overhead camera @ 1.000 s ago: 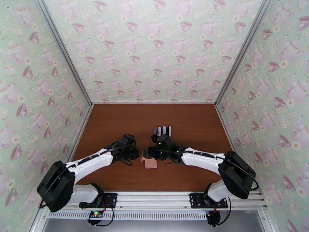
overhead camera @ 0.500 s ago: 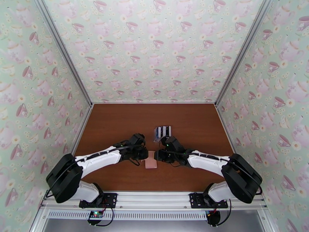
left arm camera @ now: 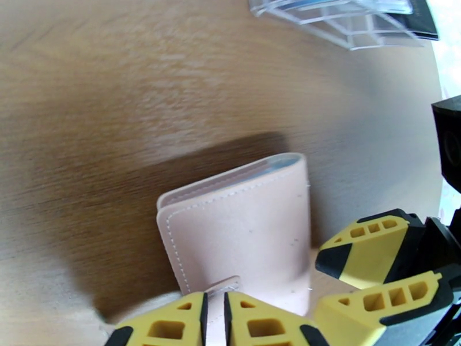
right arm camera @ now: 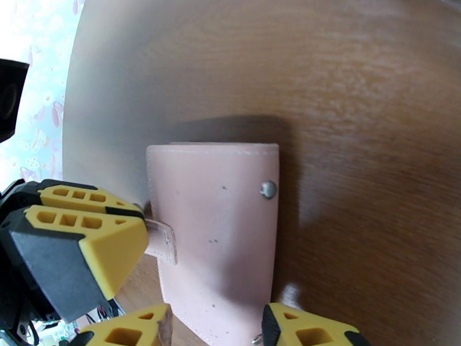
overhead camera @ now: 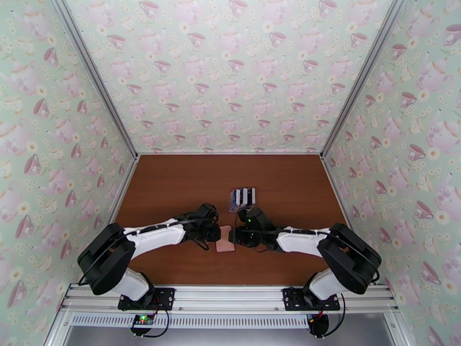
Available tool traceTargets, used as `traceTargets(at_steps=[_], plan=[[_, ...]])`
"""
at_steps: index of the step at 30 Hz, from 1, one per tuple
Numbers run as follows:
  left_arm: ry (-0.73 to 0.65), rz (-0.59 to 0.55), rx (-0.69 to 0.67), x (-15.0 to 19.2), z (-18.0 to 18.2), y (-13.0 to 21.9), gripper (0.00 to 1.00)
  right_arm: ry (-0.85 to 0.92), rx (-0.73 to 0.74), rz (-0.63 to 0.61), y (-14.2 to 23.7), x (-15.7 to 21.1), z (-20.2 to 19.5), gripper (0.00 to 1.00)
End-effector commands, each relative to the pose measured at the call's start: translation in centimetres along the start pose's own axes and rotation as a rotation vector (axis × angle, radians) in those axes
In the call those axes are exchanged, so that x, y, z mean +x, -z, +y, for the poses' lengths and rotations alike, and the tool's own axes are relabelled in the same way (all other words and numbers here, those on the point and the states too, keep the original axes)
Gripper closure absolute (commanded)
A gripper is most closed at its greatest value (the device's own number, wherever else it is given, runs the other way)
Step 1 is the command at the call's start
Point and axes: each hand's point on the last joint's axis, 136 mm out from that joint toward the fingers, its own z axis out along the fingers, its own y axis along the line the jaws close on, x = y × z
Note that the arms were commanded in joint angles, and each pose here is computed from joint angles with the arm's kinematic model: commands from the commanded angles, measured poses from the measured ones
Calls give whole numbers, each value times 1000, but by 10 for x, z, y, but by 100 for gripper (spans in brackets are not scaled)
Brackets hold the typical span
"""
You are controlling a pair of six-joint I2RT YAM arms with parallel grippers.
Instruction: Put the credit cards into the card holder
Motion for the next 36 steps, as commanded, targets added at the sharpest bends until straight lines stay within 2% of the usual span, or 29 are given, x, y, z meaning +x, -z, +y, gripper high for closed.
traceTargets(at_steps=[1,6,16,23,29,31,34,36], plan=[[20,17,-34,7,13,-8,83,-6,-35,9,-3,1,3,53],[30,31,-47,13,20,-12,83,-6,-48,20,-8,2,3,52],[58,45,-57,22,30,-15,83,-3,-183,15,-12,-5,29,55],[73,51,-51,25,32,-18,83,-3,-248,5,-12,-10,42,65],[81,50,-36,25,31,-19,83,-9,-283,-27,-10,-18,49,68],[80,48,-32,24,29,-19,83,-9,-283,-28,-11,-18,50,71],[79,42,-24,22,27,-17,83,-4,-281,-35,-9,-20,51,82],[80,34,-18,20,26,-15,79,3,-269,-37,-7,-20,51,89]])
